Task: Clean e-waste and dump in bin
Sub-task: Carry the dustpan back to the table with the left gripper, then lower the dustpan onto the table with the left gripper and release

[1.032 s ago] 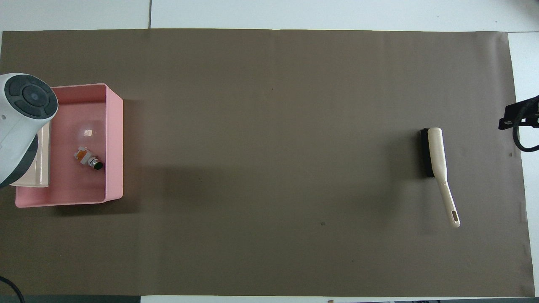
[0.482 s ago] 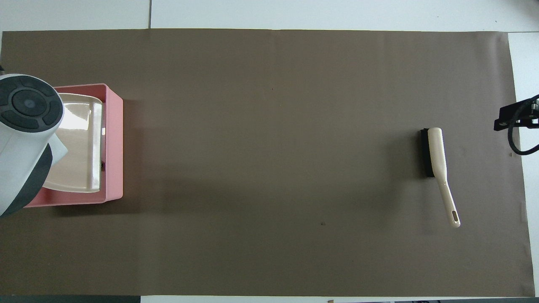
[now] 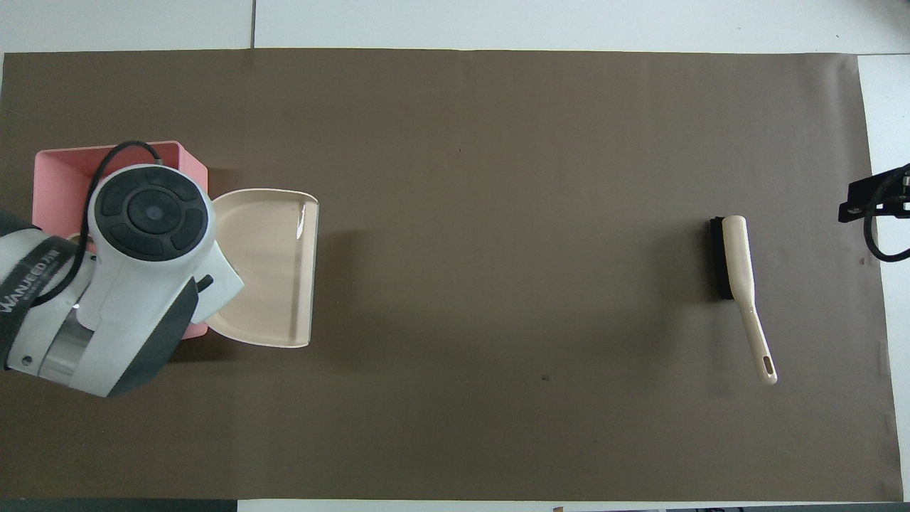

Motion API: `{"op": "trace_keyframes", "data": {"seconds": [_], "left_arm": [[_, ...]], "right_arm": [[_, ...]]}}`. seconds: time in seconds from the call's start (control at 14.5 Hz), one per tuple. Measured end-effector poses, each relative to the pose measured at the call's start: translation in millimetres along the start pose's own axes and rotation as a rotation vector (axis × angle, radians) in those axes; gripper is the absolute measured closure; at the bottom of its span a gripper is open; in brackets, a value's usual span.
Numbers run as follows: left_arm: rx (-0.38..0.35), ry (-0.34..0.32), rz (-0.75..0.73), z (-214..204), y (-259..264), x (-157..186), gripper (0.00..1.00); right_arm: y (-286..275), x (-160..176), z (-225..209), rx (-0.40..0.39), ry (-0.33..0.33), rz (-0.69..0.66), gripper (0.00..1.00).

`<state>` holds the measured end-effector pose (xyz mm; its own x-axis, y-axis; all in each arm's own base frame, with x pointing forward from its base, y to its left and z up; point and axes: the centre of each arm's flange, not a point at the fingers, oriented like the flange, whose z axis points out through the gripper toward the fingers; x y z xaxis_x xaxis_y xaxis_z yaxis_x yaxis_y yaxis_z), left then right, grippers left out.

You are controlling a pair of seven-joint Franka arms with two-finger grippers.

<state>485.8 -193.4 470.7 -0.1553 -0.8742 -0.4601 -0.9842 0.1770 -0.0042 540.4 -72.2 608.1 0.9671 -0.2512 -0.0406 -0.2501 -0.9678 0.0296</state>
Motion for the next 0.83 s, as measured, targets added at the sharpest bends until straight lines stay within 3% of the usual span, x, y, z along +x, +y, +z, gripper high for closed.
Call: {"op": "trace_keyframes", "data": {"seconds": [0.34, 0.55, 0.83], "left_arm": [[0.013, 0.030, -0.022, 16.9, 24.1, 112.5, 0.66], [0.023, 0.050, -0.011, 37.9, 26.8, 137.0, 0.66], [0.003, 0.078, -0.013, 56.3, 24.9, 146.6, 0.66]], "right_arm": [[-12.6, -3.6, 1.0, -0.004, -0.016, -0.024, 0.00], [-15.0, -9.0, -0.7, -0.008, -0.045, -0.029, 0.00], [-29.0, -13.3, -15.0, -0.008, -0.032, -0.056, 0.00]]}}
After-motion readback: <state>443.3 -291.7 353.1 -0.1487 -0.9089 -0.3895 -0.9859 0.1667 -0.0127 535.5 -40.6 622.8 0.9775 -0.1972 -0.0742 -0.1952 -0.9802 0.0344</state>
